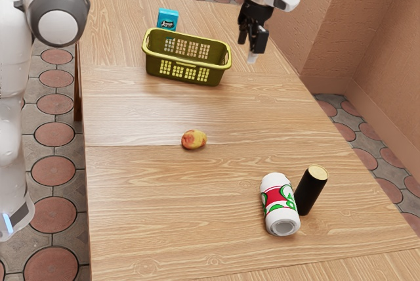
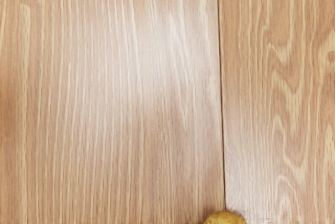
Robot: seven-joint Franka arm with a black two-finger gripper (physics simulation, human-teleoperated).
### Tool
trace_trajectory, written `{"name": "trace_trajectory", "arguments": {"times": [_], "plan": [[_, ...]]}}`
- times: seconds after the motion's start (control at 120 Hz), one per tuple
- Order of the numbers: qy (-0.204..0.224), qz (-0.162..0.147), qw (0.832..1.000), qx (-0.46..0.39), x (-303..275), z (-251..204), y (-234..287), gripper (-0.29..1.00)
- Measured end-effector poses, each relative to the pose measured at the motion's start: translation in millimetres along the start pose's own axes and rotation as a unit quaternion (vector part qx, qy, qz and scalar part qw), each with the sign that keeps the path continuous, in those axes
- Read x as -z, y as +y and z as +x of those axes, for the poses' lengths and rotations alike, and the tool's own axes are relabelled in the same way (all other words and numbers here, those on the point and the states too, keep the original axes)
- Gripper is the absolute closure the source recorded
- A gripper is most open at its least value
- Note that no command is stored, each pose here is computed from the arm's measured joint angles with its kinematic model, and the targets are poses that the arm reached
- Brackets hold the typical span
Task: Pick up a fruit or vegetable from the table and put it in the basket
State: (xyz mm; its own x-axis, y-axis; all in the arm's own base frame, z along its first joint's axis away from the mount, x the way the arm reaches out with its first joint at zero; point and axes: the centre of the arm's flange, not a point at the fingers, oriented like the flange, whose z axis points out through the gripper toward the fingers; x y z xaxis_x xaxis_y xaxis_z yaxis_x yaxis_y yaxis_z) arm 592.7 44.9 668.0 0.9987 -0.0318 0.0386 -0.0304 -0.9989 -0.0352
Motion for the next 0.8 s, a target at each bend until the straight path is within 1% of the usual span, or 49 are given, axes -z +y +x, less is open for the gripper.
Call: {"name": "trace_trajectory", "arguments": {"times": [0.133,0.167,0.2,0.267,0.325,0.417,0.5,0.658,0.75,0.8], "plan": [[-0.074,-0.060,0.995,-0.012,-94.2,36.4,47.1,0.00],[-0.094,-0.071,0.993,-0.014,-122.0,37.1,62.1,0.00],[-0.107,-0.079,0.991,-0.015,-138.9,32.6,76.4,0.00],[-0.111,-0.087,0.990,-0.007,-154.4,21.8,92.9,0.00],[-0.114,-0.092,0.989,0.011,-173.3,-11.2,96.7,0.00],[-0.087,-0.096,0.991,0.040,-176.1,-41.9,108.8,0.00],[-0.055,-0.093,0.992,0.059,-165.5,-48.3,122.5,0.00],[-0.015,-0.030,0.998,0.060,-162.1,-44.5,137.5,0.00],[-0.005,-0.012,0.998,0.069,-161.6,-49.8,135.9,0.00],[-0.005,-0.007,0.996,0.089,-164.3,-56.1,118.4,0.00]]}}
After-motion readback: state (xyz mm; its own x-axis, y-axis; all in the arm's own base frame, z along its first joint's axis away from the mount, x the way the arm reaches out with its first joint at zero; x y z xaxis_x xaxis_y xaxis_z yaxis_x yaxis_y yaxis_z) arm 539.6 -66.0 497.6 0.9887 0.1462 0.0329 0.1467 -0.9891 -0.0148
